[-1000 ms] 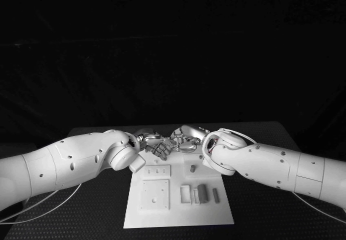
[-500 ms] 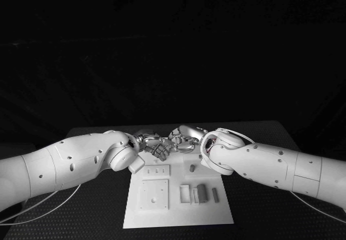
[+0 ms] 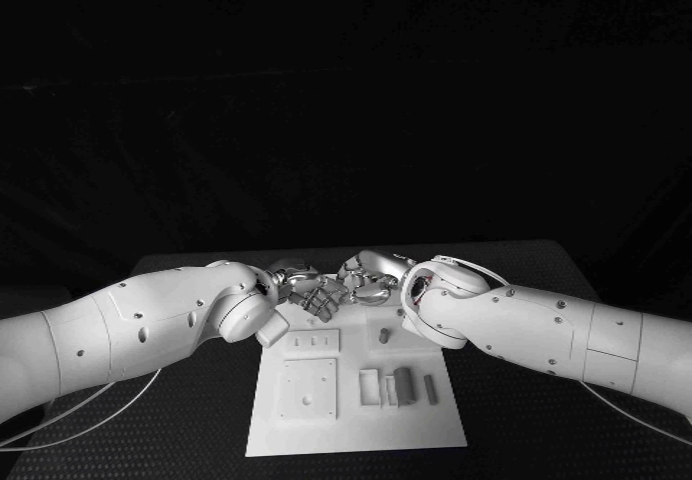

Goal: Assemble the parts on the task board

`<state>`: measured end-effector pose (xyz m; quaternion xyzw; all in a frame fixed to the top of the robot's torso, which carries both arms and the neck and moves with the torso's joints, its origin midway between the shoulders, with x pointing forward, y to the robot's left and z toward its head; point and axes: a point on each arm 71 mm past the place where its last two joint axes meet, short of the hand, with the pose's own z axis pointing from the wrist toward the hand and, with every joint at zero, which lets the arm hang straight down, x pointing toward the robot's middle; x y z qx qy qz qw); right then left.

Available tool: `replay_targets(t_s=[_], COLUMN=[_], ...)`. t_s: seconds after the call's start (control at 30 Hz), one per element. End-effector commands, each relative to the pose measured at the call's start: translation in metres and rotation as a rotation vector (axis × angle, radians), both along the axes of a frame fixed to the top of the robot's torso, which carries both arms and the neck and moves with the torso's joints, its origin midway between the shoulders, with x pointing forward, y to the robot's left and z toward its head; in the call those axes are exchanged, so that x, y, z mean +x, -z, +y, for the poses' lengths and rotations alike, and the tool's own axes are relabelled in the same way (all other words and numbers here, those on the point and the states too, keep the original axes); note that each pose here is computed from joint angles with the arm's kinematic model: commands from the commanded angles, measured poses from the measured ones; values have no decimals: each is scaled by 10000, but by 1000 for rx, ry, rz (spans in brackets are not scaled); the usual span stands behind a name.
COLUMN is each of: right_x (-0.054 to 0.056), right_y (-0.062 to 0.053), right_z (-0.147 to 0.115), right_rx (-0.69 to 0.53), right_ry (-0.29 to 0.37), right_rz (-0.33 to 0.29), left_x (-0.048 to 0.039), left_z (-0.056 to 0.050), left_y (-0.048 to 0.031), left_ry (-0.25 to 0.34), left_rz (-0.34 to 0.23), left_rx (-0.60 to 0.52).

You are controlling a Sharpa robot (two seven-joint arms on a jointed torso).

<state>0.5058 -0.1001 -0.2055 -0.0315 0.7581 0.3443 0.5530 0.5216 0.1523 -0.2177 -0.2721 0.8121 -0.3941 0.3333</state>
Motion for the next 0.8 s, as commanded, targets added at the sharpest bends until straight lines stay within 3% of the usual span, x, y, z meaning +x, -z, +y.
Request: replay_targets(t_s=[0.03,0.8], right_x=[-32,-45], right_y=[30,55], right_z=[45,49], right_rx=[-18,-18], right_ry=[-36,-50], right_rz=[16,32], left_x=[-10,-15], left_z=[-63,-40], left_y=[-29,7], left_ry=[39,69], left_rz=[-12,-23], left_rx=[-19,20])
